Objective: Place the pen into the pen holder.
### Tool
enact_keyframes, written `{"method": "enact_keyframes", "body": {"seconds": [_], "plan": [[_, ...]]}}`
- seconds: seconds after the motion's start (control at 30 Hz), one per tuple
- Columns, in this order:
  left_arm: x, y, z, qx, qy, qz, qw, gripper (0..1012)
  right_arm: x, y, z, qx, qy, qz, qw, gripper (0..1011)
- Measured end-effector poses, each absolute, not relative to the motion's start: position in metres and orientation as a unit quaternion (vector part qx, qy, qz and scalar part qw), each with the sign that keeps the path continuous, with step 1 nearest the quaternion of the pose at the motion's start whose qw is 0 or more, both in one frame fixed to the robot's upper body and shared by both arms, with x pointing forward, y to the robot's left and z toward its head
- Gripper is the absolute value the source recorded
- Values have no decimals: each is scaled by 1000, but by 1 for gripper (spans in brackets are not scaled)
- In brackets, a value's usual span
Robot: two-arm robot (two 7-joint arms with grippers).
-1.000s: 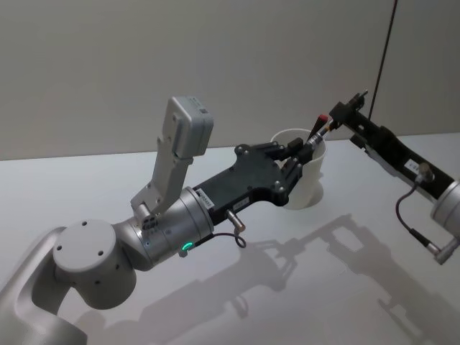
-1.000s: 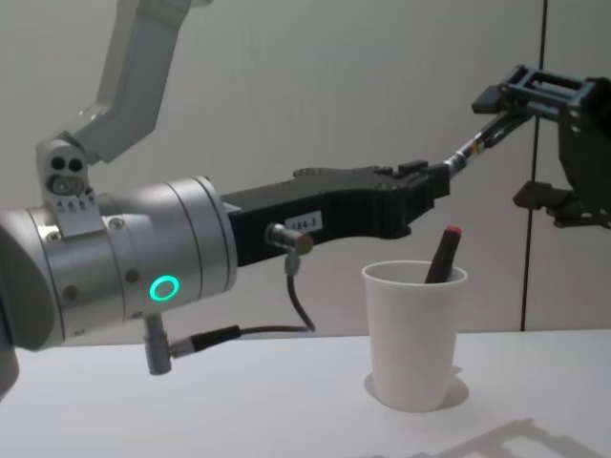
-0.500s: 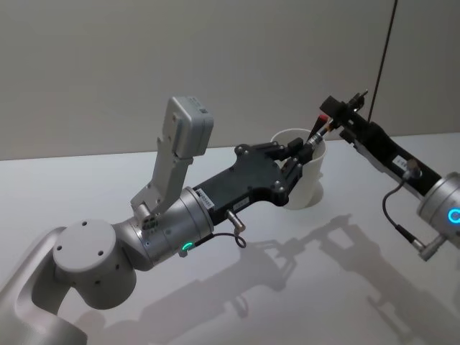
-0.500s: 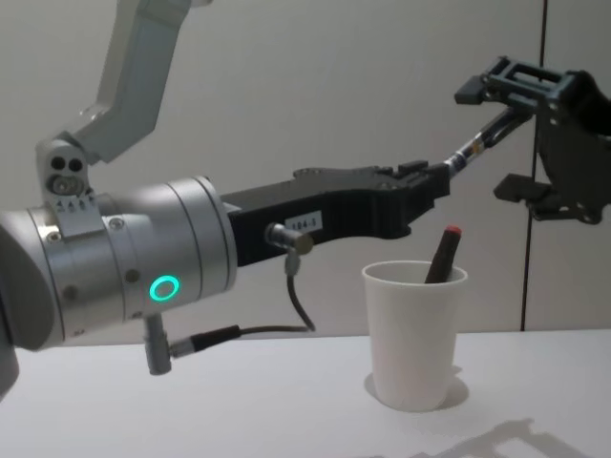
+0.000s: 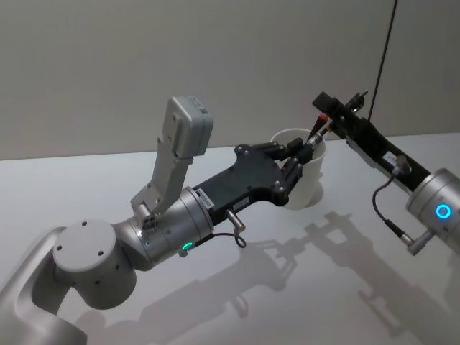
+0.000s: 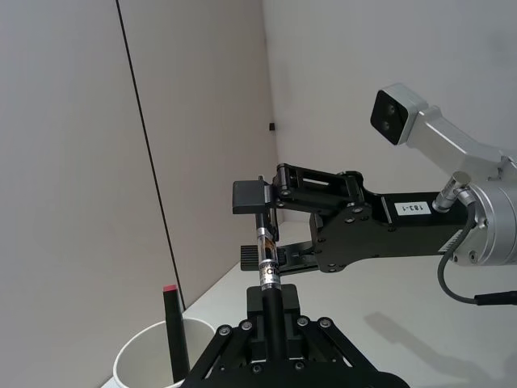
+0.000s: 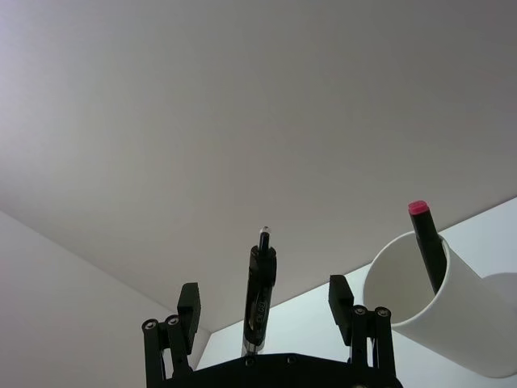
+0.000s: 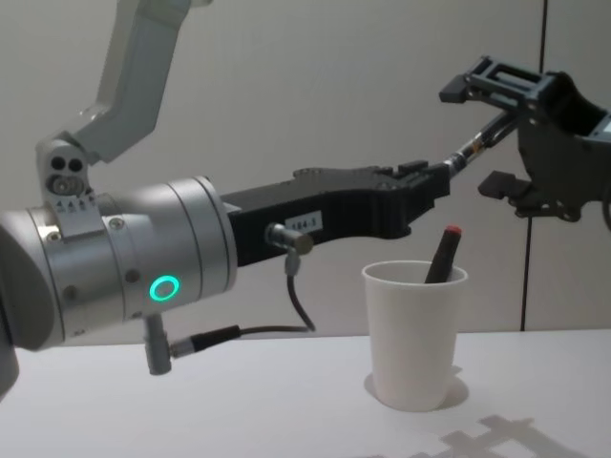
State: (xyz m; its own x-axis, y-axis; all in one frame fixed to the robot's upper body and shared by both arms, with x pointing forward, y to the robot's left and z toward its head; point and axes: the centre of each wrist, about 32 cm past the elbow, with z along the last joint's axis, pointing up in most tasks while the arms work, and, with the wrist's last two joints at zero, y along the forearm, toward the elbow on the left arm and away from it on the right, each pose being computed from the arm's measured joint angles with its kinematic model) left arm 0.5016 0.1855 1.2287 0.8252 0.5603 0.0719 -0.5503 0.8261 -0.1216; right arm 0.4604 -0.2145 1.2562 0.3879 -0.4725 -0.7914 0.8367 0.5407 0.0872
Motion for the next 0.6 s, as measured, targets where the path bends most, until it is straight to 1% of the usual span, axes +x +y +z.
{"method": "enact_keyframes", "body": {"seconds": [0.6], "plan": [[502,186,1229,-48,-52,291,954,130,464,-211,1255,248,372,-403,799,1001]]}}
